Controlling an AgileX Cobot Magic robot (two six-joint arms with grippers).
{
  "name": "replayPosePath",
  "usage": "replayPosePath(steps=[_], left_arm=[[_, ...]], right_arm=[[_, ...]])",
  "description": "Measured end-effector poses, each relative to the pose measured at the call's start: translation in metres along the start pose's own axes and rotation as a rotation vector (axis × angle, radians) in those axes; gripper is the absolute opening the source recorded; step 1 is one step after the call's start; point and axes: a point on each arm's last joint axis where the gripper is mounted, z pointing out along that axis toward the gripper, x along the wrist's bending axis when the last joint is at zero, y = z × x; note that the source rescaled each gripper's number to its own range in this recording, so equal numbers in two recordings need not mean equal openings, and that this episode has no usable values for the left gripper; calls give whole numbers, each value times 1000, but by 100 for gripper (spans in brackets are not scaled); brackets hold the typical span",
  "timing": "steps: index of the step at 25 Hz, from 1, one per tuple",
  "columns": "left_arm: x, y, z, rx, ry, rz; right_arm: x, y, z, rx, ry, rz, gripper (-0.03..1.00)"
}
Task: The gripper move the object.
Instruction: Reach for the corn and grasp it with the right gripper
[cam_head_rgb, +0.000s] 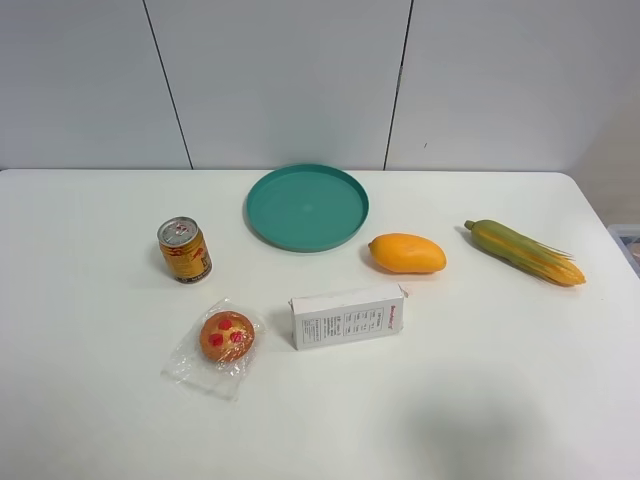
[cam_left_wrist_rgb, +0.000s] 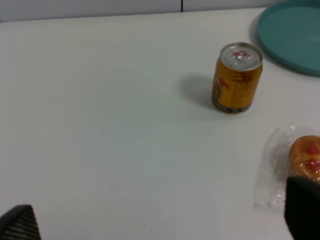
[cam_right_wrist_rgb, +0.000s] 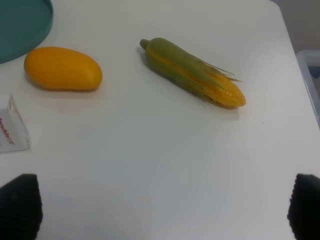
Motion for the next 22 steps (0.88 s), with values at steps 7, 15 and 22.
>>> replayPosePath(steps=[7, 15, 22], left_arm=[[0, 0, 0, 0, 0, 0], [0, 0, 0, 0, 0, 0], [0, 0, 0, 0, 0, 0]], right_arm=[[0, 0, 0, 0, 0, 0, 100], [0, 0, 0, 0, 0, 0, 100], [0, 0, 0, 0, 1, 0, 100]])
